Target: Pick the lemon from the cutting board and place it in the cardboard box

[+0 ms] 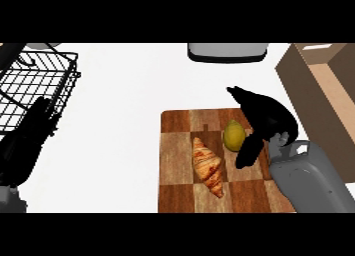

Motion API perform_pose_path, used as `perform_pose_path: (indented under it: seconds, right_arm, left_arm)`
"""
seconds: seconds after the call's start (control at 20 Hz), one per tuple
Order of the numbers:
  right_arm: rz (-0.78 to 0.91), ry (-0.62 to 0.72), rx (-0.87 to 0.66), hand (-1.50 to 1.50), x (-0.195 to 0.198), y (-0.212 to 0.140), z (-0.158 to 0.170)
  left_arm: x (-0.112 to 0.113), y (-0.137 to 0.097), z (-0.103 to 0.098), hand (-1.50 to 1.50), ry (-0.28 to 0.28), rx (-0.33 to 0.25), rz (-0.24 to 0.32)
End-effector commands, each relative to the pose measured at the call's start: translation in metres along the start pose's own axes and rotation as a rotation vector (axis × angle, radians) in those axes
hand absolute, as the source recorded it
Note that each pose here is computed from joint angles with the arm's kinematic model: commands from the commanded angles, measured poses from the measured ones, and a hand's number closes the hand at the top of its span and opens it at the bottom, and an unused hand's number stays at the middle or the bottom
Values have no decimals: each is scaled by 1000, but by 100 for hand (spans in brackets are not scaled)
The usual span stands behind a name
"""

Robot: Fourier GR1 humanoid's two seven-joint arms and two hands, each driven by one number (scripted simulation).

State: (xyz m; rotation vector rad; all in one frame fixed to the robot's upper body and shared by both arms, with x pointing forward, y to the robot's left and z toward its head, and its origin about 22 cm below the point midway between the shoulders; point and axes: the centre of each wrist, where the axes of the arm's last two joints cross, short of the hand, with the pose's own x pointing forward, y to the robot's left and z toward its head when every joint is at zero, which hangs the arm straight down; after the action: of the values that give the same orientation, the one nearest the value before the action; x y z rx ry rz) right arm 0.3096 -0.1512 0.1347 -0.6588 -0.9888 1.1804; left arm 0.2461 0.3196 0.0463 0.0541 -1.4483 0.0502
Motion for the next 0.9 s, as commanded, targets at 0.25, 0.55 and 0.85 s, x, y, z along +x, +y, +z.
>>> perform_pose_path:
  seconds: [0.25, 0.55, 0.85]
  right_arm:
    - [30, 83, 31, -150, 3, 24, 4]
    - [69, 93, 35, -150, 16, 20, -20]
    - [72, 87, 83, -150, 1, 19, -22]
  left_arm:
    - [14, -1, 0, 0, 15, 16, -1]
    - [4, 1, -7, 0, 10, 5, -1]
    - [9, 7, 7, 0, -7, -4, 1]
